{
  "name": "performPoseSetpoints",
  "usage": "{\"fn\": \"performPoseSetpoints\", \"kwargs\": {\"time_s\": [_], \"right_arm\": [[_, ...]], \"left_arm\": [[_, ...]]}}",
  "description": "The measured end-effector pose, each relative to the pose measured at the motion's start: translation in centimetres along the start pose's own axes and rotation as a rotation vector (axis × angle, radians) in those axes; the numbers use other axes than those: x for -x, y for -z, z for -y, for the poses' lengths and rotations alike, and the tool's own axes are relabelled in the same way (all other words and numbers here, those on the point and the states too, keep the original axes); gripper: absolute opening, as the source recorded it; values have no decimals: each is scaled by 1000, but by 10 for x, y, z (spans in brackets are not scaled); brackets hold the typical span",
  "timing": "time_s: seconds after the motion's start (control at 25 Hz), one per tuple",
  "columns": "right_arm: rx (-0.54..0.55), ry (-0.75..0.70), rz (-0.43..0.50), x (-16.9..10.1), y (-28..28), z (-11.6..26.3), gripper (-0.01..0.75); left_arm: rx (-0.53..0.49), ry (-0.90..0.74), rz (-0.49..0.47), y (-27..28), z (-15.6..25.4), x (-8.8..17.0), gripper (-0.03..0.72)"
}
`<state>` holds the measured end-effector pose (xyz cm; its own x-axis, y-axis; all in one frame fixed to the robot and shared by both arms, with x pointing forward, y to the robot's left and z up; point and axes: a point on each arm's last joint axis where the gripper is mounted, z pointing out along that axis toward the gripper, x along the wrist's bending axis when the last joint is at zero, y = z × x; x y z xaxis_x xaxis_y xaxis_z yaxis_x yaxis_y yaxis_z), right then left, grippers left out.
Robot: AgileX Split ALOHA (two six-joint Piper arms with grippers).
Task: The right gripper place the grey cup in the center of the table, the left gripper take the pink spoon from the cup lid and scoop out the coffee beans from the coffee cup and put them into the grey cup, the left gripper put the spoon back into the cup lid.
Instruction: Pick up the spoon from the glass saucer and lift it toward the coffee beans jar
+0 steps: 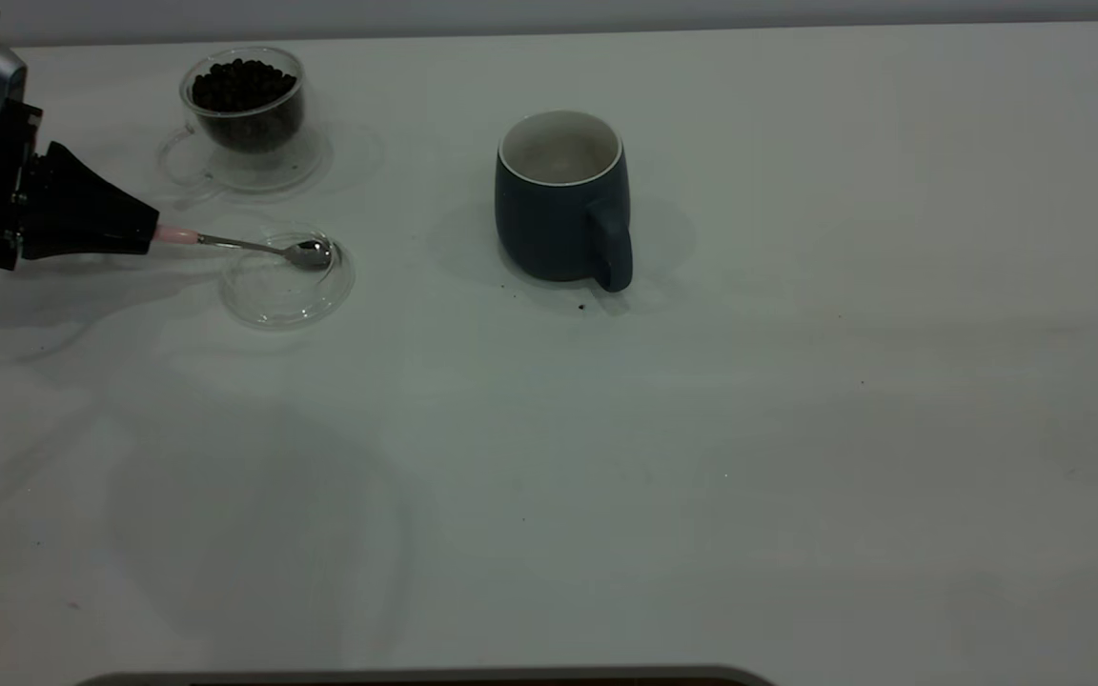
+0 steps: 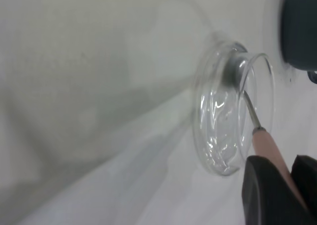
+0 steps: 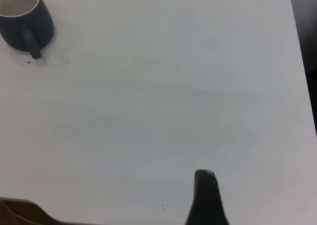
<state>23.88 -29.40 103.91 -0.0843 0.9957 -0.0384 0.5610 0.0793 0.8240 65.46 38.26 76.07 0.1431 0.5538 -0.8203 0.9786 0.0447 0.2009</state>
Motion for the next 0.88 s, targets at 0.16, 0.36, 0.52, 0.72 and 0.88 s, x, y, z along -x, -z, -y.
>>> {"fn": "performPoseSetpoints", "kwargs": {"time_s": [0.16,0.36,0.52,0.72,0.88], "right_arm": [[0,0,0,0,0,0,588],[0,0,0,0,0,0,588],[0,0,0,0,0,0,588],[0,0,0,0,0,0,588],[0,1,0,0,0,0,588]], "left_arm": [[-10,7,26,8,4,-2,127],[-9,11,21,20,7,-8,127],[-11,-8,3,27,5,-7,127],[8,-50,-23,43,-7,13,127],[9,-52,-50,54,-15,31,127]]}}
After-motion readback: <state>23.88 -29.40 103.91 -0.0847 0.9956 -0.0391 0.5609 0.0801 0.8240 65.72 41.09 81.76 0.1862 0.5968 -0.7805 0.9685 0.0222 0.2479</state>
